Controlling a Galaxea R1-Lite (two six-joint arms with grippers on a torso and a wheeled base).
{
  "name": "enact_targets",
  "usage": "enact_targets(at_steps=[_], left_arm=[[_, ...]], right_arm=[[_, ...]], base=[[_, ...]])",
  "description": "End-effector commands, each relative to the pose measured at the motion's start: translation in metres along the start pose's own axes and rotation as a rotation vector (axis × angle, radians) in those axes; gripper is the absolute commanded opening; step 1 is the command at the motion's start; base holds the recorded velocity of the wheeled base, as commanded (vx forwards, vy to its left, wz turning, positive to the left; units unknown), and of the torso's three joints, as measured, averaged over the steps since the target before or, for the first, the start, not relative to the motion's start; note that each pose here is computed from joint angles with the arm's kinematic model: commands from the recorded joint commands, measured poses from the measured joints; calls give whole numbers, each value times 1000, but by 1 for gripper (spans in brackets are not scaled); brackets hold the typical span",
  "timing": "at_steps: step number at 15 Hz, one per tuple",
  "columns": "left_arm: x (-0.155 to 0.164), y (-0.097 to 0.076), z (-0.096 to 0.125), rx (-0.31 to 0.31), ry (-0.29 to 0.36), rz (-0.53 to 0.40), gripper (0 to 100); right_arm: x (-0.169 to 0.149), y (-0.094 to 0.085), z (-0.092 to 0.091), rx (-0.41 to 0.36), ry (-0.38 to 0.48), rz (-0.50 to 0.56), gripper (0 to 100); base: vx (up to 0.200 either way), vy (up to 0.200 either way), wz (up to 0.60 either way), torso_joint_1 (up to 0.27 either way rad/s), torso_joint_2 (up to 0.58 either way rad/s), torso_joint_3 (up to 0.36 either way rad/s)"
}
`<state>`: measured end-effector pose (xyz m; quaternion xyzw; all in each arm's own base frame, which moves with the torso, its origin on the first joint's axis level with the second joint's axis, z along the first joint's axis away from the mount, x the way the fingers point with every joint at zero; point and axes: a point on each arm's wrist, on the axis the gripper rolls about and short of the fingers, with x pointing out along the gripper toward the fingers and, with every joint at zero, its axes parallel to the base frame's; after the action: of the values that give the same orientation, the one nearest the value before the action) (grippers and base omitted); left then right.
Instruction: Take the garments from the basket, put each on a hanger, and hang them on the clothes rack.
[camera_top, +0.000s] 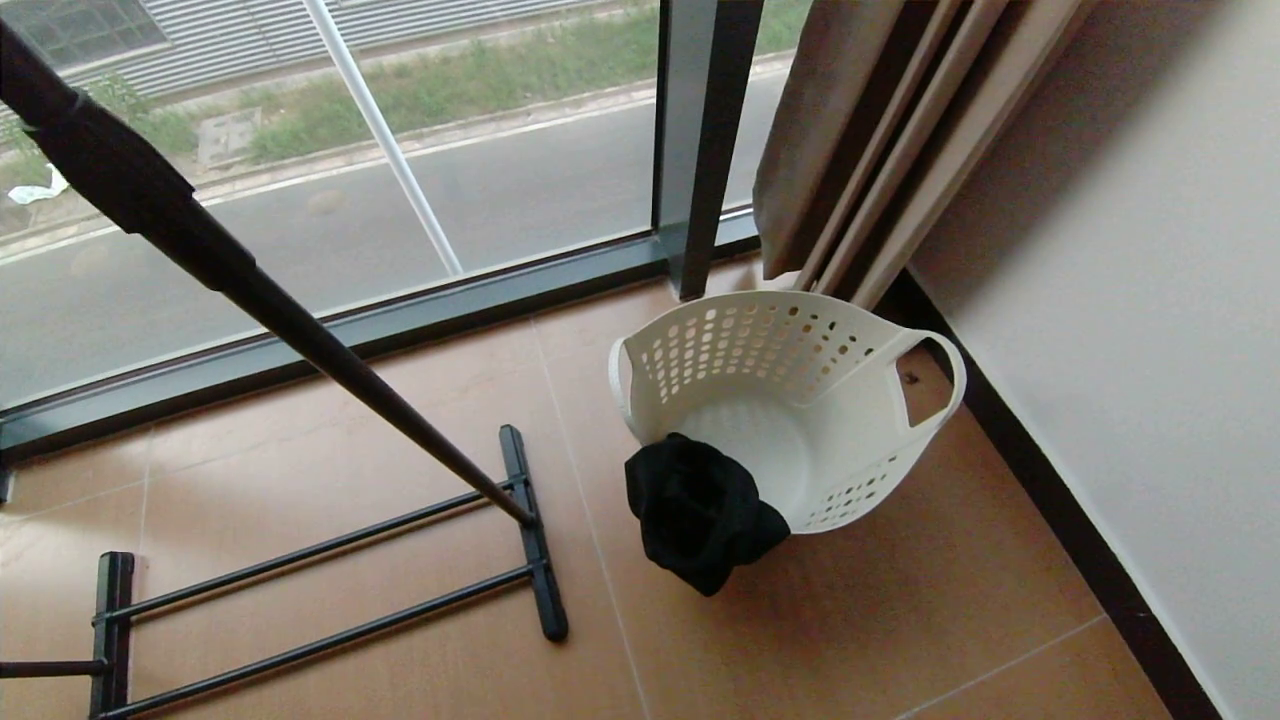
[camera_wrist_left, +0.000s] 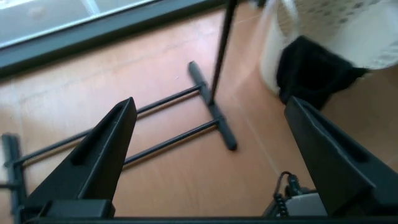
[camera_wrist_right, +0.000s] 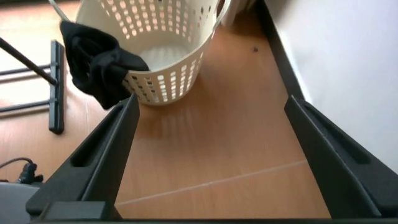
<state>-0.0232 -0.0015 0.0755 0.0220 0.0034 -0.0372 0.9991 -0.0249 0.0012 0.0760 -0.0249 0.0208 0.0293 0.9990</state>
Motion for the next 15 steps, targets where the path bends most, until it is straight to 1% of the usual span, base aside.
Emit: enact_targets(at_steps=[1, 2, 3, 4, 5, 6, 7, 8, 9, 10, 11, 12, 14, 15], left_arm=[[0, 0, 0, 0, -1, -1, 100], [0, 0, 0, 8, 0, -6, 100], [0, 0, 0, 5, 0, -13, 100], [0, 0, 0, -3, -1, -15, 100], [0, 0, 0, -14, -1, -10, 100], [0, 0, 0, -6, -1, -15, 100], [0, 0, 0, 5, 0, -16, 100], [0, 0, 0, -15, -1, -10, 100], [0, 0, 0, -15, -1, -10, 100], [0, 0, 0, -15, -1, -10, 100], [0, 0, 0, -15, -1, -10, 100], [0, 0, 0, -15, -1, -10, 100], [0, 0, 0, -12, -1, -10, 100], [0, 0, 0, -12, -1, -10, 100]], right_arm=[[4, 0, 2, -2, 50, 28, 100], [10, -1, 6, -4, 110, 128, 100], [20, -1, 18, -5, 180, 213, 100], [31, 0, 30, -10, 217, 254, 100], [70, 7, 52, -28, 329, 323, 100], [89, 10, 58, -43, 378, 312, 100], [108, 13, 71, -53, 390, 298, 100], [134, 19, 83, -60, 443, 306, 100], [150, 24, 86, -79, 478, 316, 100], [159, 28, 92, -92, 478, 329, 100], [169, 32, 94, -103, 514, 339, 100], [176, 36, 97, -115, 534, 355, 100], [190, 47, 97, -135, 582, 392, 100], [206, 53, 96, -146, 610, 402, 100]], base=[[0, 0, 0, 7, 2, -198], [0, 0, 0, -2, 2, -203], [0, 0, 0, -2, 7, -193], [0, 0, 0, 7, 2, -115], [0, 0, 0, 2, -2, -56], [0, 0, 0, 0, 0, 0], [0, 0, 0, 0, 0, 0], [0, 0, 0, 0, 0, 0], [0, 0, 0, 0, 0, 0], [0, 0, 0, 0, 0, 0], [0, 0, 0, 0, 0, 0], [0, 0, 0, 0, 0, 0], [0, 0, 0, 0, 0, 0], [0, 0, 0, 0, 0, 0]])
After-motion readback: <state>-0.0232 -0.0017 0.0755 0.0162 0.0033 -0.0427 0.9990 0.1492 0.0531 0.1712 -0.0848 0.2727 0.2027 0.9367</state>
